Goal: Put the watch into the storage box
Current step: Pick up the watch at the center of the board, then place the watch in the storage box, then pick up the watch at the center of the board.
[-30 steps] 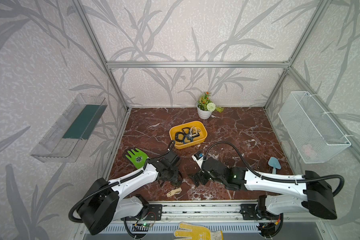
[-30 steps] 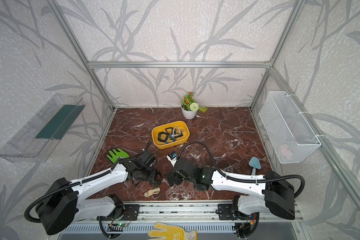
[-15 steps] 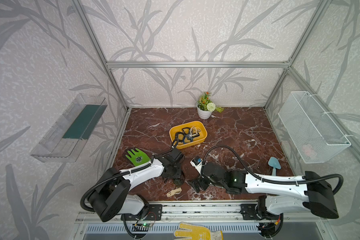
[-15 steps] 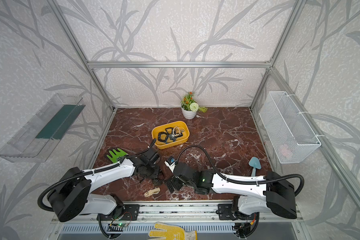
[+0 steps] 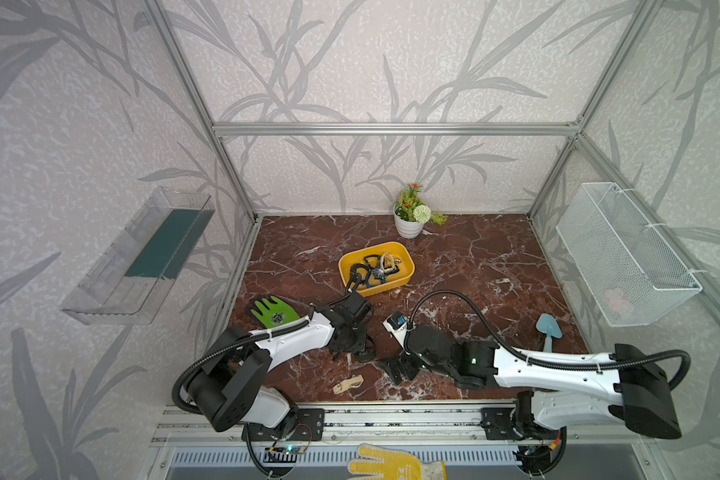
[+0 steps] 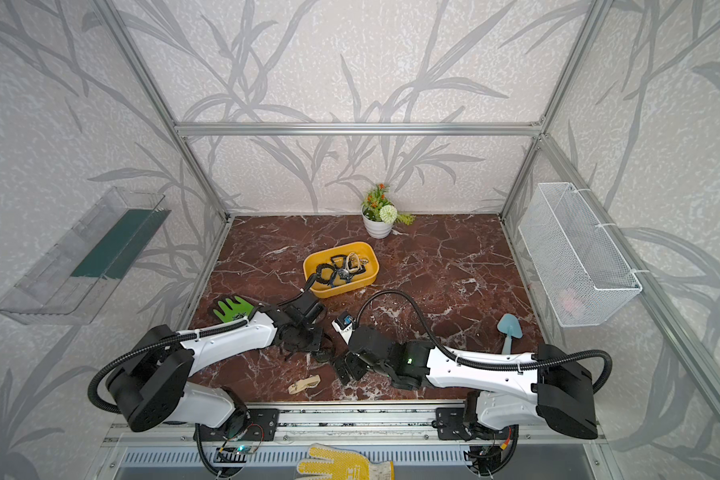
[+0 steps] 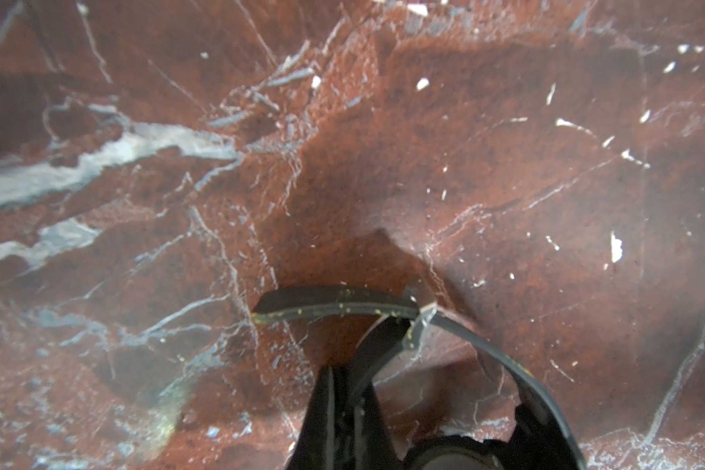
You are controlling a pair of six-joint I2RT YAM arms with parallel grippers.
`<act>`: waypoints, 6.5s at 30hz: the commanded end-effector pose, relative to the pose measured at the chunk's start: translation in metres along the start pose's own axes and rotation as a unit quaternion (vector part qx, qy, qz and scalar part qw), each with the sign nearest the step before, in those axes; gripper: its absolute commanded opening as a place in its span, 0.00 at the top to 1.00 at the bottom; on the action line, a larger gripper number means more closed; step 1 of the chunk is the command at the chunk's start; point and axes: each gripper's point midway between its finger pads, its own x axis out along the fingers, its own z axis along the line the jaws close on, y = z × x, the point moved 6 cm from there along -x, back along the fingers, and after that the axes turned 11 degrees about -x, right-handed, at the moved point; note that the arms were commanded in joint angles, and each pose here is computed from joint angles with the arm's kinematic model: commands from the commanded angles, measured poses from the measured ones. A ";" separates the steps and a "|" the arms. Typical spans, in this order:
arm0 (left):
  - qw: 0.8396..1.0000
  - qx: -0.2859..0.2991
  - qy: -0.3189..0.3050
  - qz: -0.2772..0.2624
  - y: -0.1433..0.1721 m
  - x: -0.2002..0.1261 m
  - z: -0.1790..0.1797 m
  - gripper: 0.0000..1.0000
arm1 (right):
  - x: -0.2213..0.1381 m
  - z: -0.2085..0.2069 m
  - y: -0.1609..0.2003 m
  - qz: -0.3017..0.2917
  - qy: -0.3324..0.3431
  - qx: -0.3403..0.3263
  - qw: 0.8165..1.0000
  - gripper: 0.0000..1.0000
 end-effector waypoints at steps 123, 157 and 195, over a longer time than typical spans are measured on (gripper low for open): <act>0.948 -0.070 0.258 -0.172 0.045 -0.184 0.048 0.01 | 0.056 0.043 0.026 0.049 -0.109 -0.060 0.991 0.24; 0.946 -0.073 0.260 -0.179 0.065 -0.189 0.058 0.01 | 0.142 0.068 0.035 0.099 -0.088 -0.076 0.988 0.46; 0.948 -0.041 0.266 -0.173 0.051 -0.163 0.039 0.01 | 0.114 -0.009 0.035 0.120 0.097 0.009 0.988 0.77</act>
